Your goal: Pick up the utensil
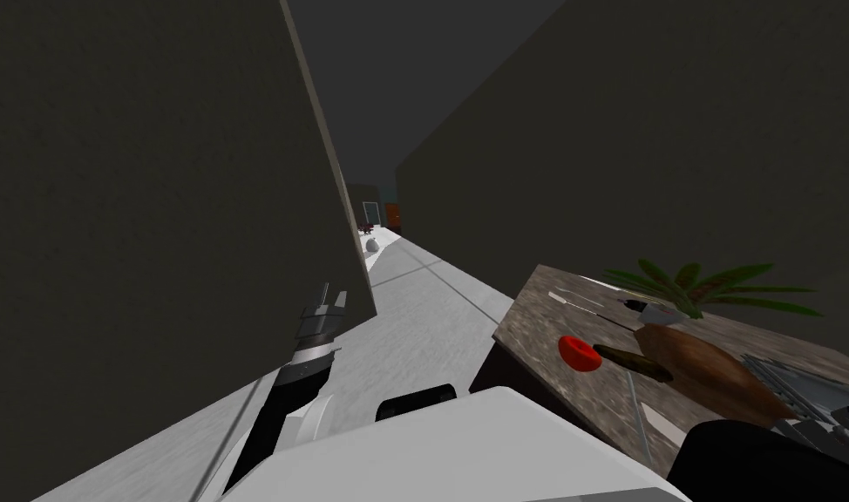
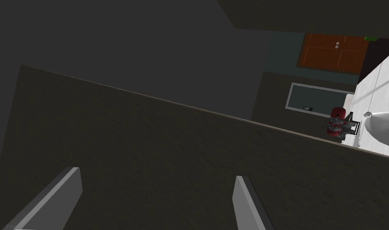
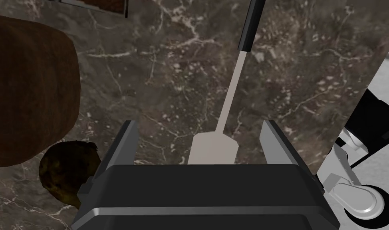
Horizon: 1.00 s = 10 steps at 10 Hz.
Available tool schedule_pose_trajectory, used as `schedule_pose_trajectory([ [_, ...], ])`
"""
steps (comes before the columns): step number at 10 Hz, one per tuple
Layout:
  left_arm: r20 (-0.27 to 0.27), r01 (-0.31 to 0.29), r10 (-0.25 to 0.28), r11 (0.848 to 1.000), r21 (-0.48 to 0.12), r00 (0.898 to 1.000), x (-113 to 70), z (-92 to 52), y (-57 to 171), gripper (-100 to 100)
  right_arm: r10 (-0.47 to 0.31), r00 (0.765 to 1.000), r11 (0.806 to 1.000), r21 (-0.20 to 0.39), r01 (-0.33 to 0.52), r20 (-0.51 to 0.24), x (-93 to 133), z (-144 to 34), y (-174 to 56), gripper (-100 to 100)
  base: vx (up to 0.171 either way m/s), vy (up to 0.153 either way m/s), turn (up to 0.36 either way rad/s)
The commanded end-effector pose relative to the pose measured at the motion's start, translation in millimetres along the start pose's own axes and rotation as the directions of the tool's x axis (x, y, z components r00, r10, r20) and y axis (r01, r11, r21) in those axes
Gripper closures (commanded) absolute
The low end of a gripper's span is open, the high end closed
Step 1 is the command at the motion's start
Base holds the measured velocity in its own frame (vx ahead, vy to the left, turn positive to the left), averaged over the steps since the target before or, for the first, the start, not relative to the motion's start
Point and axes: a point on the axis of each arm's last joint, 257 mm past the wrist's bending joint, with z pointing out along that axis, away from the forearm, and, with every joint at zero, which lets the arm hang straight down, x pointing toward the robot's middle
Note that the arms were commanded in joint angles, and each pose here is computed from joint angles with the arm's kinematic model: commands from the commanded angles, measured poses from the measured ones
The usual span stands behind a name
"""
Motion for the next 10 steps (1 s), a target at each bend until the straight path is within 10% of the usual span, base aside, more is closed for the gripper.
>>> schedule_pose_trajectory([
  [1,0.000,0.000,0.000,1.000,0.000,1.000,0.0,0.0,0,0,-0.019,1.000,1.000,0.011,0.019,-0.013,-1,-9.3,-9,-100,-0.029,0.038,0.035],
  [10,0.000,0.000,0.000,1.000,0.000,1.000,-0.1,-0.1,0,0,0.085,0.993,0.995,-0.053,-0.081,0.081,-12,41.9,48,-100,0.053,-0.032,-0.034],
])
